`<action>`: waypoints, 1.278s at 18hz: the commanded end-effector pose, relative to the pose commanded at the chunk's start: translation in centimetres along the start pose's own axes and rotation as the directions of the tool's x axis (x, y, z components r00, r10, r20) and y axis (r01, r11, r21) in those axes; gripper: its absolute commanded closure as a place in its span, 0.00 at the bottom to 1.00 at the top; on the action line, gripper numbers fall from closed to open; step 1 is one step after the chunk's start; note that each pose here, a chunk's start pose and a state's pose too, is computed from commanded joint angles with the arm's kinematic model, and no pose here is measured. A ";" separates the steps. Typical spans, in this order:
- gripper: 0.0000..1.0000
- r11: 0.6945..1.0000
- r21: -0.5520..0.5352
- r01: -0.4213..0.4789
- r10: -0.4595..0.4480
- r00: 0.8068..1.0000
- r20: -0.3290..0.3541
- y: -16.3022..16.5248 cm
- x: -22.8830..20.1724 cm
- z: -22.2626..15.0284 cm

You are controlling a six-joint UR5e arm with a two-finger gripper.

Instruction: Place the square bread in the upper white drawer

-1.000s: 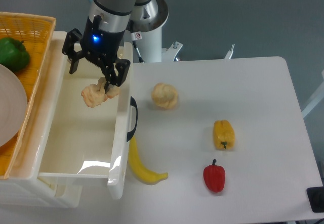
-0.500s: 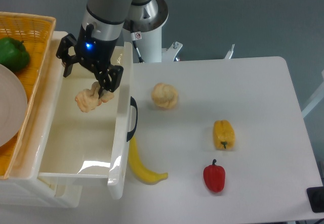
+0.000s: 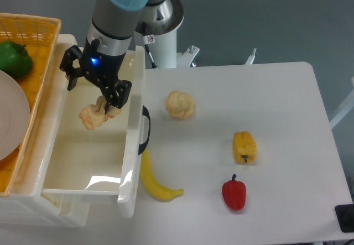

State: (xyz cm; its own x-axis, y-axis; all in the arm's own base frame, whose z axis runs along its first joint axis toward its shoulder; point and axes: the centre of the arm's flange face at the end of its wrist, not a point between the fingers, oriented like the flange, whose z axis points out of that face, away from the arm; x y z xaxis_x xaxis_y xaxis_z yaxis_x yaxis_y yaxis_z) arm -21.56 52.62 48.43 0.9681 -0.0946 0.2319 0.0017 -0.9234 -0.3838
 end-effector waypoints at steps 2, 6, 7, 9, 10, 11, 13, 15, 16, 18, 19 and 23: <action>0.01 1.000 -0.001 -0.005 0.005 1.000 0.003 0.1 -0.2 0.0; 0.01 1.000 0.000 -0.006 0.006 1.000 0.009 0.4 -1.0 -0.2; 0.01 1.000 0.000 -0.009 0.009 1.000 0.010 0.4 -1.0 -0.2; 0.01 1.000 -0.001 -0.010 0.010 1.000 0.012 0.6 -1.5 -0.3; 0.01 1.000 -0.001 -0.009 0.009 1.000 0.013 0.6 -1.7 -0.3; 0.01 1.000 0.001 -0.005 0.005 1.000 0.016 0.7 -1.8 -0.5; 0.01 1.000 0.002 -0.005 0.005 1.000 0.019 0.8 -2.0 -0.6; 0.01 1.000 -0.007 -0.005 0.005 0.999 0.034 0.9 -2.0 -0.8; 0.01 1.000 -0.006 -0.004 0.004 0.999 0.037 0.9 -2.1 -0.9; 0.01 1.000 -0.005 -0.005 0.006 0.999 0.040 0.9 -2.0 -1.1; 0.01 1.000 -0.004 -0.006 0.006 0.999 0.041 0.9 -1.9 -1.2; 0.01 1.000 0.000 -0.009 0.009 0.999 0.045 0.8 -1.9 -1.3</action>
State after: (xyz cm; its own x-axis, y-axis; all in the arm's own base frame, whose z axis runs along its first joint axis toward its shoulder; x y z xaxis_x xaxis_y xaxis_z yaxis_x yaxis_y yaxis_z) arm -23.73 51.56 48.88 0.9785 -0.0863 0.1874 -0.0073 -0.9223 -0.3864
